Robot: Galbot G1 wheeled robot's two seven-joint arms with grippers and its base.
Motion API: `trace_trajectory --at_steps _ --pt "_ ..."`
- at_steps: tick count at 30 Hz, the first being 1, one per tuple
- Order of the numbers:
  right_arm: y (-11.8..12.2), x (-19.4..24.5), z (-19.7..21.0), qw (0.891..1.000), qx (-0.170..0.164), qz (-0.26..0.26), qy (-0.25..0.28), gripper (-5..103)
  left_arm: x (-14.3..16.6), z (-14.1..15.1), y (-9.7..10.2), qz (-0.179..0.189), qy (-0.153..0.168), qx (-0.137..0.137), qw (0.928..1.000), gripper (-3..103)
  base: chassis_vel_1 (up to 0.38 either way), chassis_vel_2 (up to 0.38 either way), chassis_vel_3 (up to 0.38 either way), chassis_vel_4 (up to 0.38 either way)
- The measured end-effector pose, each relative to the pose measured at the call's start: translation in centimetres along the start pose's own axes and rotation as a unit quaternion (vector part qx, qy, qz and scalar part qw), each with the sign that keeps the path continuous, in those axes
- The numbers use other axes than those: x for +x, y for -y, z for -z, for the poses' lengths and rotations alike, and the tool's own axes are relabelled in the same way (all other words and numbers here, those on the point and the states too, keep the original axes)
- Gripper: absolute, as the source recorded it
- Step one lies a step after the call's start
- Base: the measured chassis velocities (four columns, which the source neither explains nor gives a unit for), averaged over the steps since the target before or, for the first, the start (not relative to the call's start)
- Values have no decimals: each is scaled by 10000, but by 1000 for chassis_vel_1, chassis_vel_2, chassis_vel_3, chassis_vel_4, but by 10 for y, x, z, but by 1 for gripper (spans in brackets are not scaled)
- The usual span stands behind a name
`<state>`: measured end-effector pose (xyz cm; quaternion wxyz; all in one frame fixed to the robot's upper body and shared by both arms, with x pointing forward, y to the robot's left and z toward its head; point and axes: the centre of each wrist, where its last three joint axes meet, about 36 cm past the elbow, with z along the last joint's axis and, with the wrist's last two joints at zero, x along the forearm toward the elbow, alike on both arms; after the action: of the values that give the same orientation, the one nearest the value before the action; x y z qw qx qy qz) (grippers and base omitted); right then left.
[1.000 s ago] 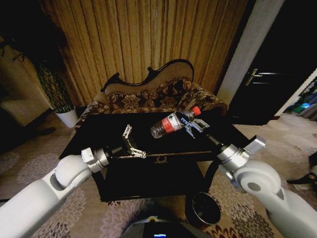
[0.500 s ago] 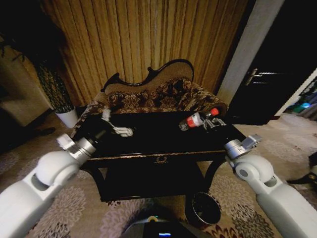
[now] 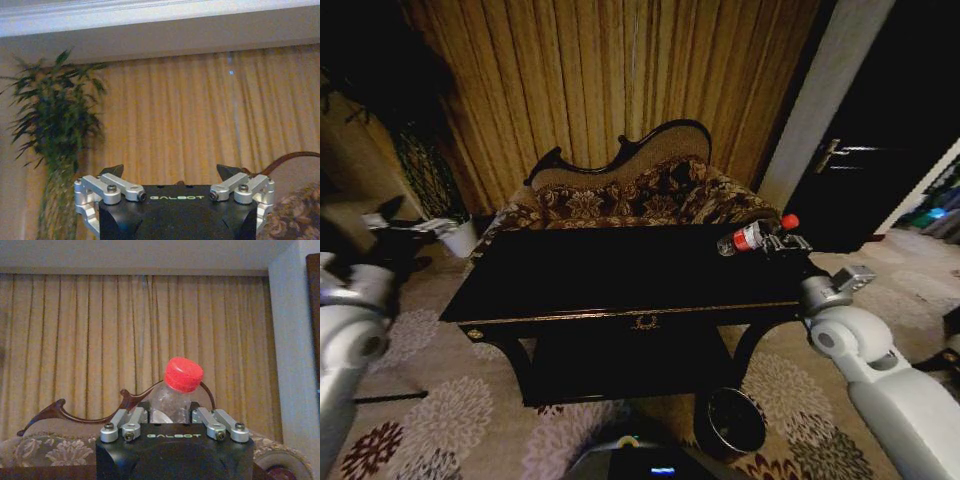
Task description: Move to the front of the table and place the trash on the table into the trash bin.
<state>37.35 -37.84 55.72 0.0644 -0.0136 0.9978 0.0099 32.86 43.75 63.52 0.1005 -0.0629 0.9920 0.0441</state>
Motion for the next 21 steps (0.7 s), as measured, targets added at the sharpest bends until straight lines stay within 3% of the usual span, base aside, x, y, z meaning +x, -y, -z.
trace_trajectory --at_steps 8,21 --pt "7 8 1 9999 118 -36 -112 34 33 -24 -22 198 -253 -82 9995 100 0 0 0 0" --pt "-6 28 0 9997 88 4 -218 34 37 -22 -13 87 -222 -212 9995 100 0 0 0 0"
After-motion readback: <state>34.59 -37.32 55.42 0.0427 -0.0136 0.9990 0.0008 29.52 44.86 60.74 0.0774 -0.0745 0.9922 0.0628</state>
